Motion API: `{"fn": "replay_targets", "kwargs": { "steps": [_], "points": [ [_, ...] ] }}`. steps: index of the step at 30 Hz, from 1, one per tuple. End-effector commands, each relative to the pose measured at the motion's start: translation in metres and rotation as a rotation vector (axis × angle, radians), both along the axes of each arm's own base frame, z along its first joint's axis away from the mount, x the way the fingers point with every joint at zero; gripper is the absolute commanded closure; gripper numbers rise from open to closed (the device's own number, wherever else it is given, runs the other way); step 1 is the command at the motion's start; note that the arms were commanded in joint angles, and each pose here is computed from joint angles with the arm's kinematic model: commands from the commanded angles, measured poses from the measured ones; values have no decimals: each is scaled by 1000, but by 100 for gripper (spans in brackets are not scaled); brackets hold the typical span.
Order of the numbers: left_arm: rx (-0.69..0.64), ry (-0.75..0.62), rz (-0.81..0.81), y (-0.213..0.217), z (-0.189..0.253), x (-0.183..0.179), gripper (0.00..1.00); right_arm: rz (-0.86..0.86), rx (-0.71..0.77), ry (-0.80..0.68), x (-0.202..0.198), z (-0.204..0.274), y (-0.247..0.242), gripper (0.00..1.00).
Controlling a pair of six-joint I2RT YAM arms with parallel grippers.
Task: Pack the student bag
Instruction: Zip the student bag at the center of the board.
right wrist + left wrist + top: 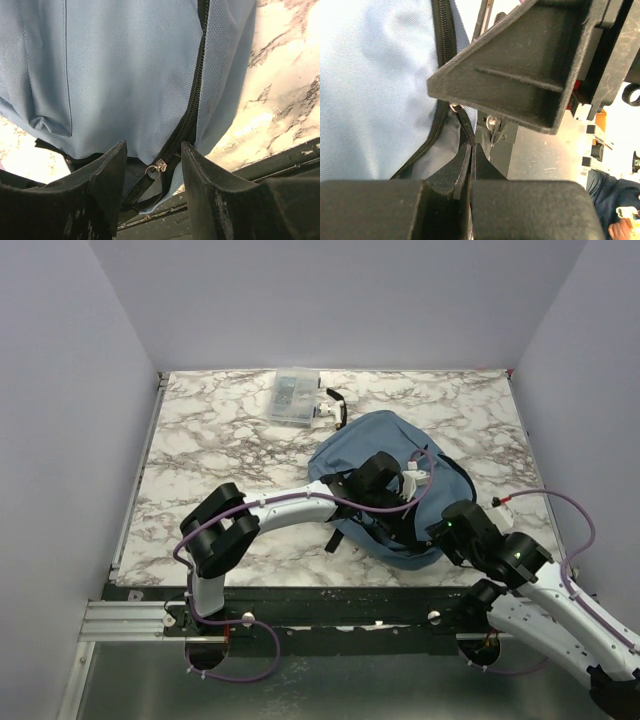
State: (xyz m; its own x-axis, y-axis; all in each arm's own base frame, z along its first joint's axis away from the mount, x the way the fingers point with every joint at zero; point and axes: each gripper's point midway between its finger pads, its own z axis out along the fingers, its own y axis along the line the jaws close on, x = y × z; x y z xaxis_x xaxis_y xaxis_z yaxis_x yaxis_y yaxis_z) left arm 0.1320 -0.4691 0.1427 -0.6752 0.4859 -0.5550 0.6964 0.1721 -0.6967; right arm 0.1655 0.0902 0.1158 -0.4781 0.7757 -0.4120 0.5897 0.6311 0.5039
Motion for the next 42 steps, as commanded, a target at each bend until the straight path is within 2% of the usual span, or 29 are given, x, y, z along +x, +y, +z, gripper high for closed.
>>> {"fn": "replay_targets", "kwargs": {
  "steps": [1, 8, 24, 29, 32, 33, 35, 38, 39, 42],
  "points": [
    [-52, -44, 6, 3, 22, 0, 100, -51, -22, 84, -20, -11, -15, 47],
    [-63, -39, -14, 0, 25, -4, 100, -43, -38, 114, -26, -8, -17, 39],
    [-66, -42, 5, -4, 26, 6, 100, -21, 37, 147, -44, 0, -14, 37],
    [-85, -34, -16, -3, 35, -1, 100, -70, 54, 46, -20, 4, -11, 36],
    [-84, -26, -25, -2, 35, -4, 100, -117, 42, 8, -5, -2, -11, 40],
    [-84, -24, -27, -2, 34, -5, 100, -129, 34, 7, -3, -8, -12, 41],
    [-83, -26, -26, 0, 35, -5, 100, -168, 30, 13, 1, -17, -13, 56],
    [-70, -31, -10, 3, 32, -4, 100, -189, 8, 14, 6, -31, -14, 95],
    [-57, -33, 1, 5, 28, -4, 100, -200, -7, 16, 7, -34, -16, 99],
    [61, -74, 110, 24, 6, 14, 100, -275, -70, 68, -3, -44, -33, 99]
  ]
}}
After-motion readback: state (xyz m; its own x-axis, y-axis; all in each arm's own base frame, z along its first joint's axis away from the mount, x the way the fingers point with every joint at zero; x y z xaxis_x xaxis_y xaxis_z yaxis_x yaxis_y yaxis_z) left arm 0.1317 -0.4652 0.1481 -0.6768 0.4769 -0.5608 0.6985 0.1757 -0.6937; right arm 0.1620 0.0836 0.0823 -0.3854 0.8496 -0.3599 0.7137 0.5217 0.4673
